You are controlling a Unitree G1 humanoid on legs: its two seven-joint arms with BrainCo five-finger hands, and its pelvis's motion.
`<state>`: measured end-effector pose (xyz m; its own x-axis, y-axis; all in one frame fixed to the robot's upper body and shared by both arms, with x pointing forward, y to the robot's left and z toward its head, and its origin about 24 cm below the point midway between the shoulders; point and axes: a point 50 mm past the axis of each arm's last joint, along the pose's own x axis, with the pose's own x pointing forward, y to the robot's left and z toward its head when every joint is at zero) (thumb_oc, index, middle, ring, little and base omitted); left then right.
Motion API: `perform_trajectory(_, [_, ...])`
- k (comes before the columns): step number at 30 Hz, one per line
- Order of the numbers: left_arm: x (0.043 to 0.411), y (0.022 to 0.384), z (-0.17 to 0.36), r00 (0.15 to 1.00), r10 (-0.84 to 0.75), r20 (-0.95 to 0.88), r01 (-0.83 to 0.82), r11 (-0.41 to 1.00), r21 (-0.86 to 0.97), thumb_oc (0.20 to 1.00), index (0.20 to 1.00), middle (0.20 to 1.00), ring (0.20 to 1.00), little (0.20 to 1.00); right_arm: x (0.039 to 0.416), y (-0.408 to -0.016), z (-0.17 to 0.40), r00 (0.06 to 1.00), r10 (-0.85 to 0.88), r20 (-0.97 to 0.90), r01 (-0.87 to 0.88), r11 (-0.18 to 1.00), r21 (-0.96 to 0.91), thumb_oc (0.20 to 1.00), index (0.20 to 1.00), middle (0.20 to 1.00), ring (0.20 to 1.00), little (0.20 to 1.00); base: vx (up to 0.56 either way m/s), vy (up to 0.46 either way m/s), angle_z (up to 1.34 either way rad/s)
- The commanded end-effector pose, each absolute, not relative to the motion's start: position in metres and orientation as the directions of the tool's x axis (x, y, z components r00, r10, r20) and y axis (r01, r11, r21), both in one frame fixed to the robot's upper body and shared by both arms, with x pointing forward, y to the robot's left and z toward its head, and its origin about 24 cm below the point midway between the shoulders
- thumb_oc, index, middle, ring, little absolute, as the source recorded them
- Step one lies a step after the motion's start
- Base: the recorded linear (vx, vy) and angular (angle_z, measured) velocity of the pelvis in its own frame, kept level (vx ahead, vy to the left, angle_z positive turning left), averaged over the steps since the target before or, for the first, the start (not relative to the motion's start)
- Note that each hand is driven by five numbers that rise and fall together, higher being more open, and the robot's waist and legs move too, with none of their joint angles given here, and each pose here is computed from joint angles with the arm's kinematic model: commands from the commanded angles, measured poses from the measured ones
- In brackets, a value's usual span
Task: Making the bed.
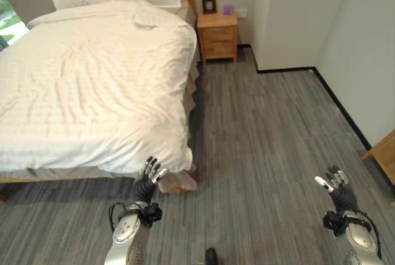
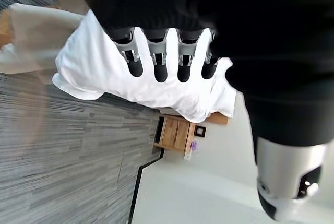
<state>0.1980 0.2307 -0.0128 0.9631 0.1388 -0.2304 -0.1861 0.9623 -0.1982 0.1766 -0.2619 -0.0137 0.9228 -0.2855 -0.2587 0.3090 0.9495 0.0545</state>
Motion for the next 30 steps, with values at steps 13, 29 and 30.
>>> perform_trajectory(13, [0.224, 0.273, 0.030, 0.960, 0.278, -0.036, -0.280, 0.951, -0.133, 1.000, 1.000, 1.000, 1.000, 1.000, 0.206, -0.256, 0.025, 0.977, -0.201, -0.064, 0.203, 0.979, 0.025, 1.000, 1.000, 1.000, 1.000, 1.000, 0.09, 0.070, -0.26])
perform_trajectory(29, [0.248, 0.246, 0.030, 0.974, 0.225, -0.024, -0.223, 0.932, -0.286, 1.000, 1.000, 1.000, 1.000, 1.000, 0.216, -0.273, 0.039, 0.961, -0.275, 0.005, 0.274, 0.959, 0.072, 1.000, 1.000, 1.000, 1.000, 1.000, 0.42, -0.302, 0.28])
perform_trajectory(30, [0.247, 0.244, 0.029, 0.977, 0.212, -0.026, -0.211, 0.936, -0.283, 1.000, 1.000, 1.000, 1.000, 1.000, 0.218, -0.274, 0.044, 0.961, -0.275, 0.023, 0.272, 0.958, 0.090, 1.000, 1.000, 1.000, 1.000, 1.000, 0.60, -0.115, 0.25])
